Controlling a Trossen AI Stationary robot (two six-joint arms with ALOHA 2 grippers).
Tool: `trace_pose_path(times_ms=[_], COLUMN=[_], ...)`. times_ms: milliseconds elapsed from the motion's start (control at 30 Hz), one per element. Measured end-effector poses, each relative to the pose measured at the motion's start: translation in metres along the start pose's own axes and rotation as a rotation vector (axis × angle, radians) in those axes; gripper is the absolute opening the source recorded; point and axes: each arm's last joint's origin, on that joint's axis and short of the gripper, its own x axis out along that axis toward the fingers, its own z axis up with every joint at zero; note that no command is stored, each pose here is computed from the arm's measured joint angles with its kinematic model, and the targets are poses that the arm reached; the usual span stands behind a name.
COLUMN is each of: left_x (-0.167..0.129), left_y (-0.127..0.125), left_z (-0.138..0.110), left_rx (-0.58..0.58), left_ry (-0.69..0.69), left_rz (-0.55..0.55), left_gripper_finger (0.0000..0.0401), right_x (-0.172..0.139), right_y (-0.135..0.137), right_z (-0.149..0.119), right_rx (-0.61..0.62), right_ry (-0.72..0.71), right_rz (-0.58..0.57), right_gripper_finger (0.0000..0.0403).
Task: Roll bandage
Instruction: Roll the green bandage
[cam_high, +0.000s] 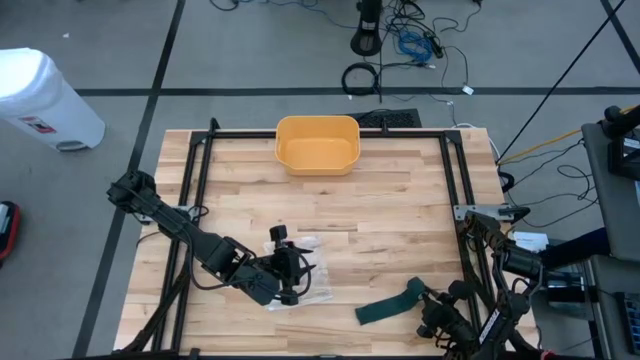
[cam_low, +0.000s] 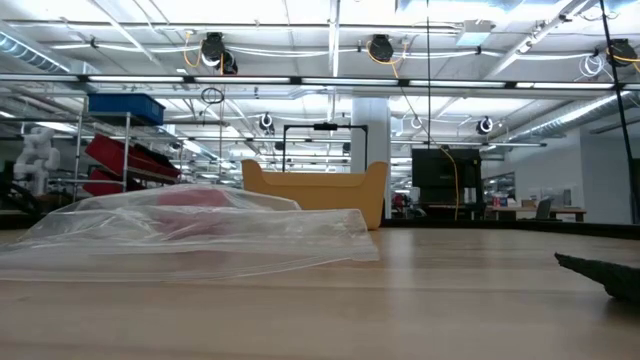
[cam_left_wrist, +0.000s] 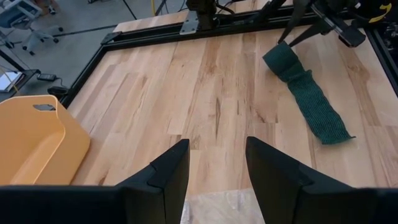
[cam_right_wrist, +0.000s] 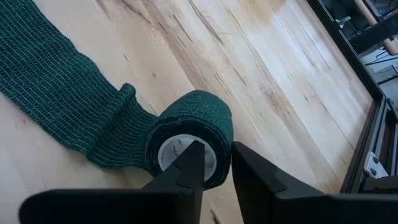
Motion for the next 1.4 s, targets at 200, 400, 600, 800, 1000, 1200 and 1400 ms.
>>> trace_pose_path(times_ms=[200,400,600,800,1000,1200,1400], left_x=[0.0,0.0,0.0,0.001,0.006,0.006,0.003], left_y=[0.0,0.0,0.0,0.005,0.012,0.012,0.016], left_z=[0.0,0.0,0.0,0.0,0.0,0.001,0.002], left_rx=[0.0,0.0,0.008,0.115,0.182,0.221,0.22], left_ry=[0.0,0.0,0.0,-0.01,0.005,0.007,-0.024], left_rz=[0.0,0.0,0.0,0.104,0.164,0.164,0.351], left_gripper_finger=[0.0164,0.0164,0.0164,0.0164,0.0164,0.0164,0.0164], right_x=[0.001,0.001,-0.005,-0.013,-0.015,-0.007,0.011], right_y=[0.0,0.0,0.002,0.004,0.008,0.013,0.017], right_z=[0.001,0.001,0.005,0.016,0.033,0.051,0.076], right_rx=[-0.004,0.001,0.02,0.033,0.039,-0.018,-0.137], right_ry=[0.001,0.001,0.006,-0.003,-0.063,-0.165,-0.289], right_rz=[-0.004,-0.003,0.009,0.048,0.083,0.083,0.036], right_gripper_finger=[0.004,0.0037,0.0036,0.0036,0.0036,0.0036,0.0036])
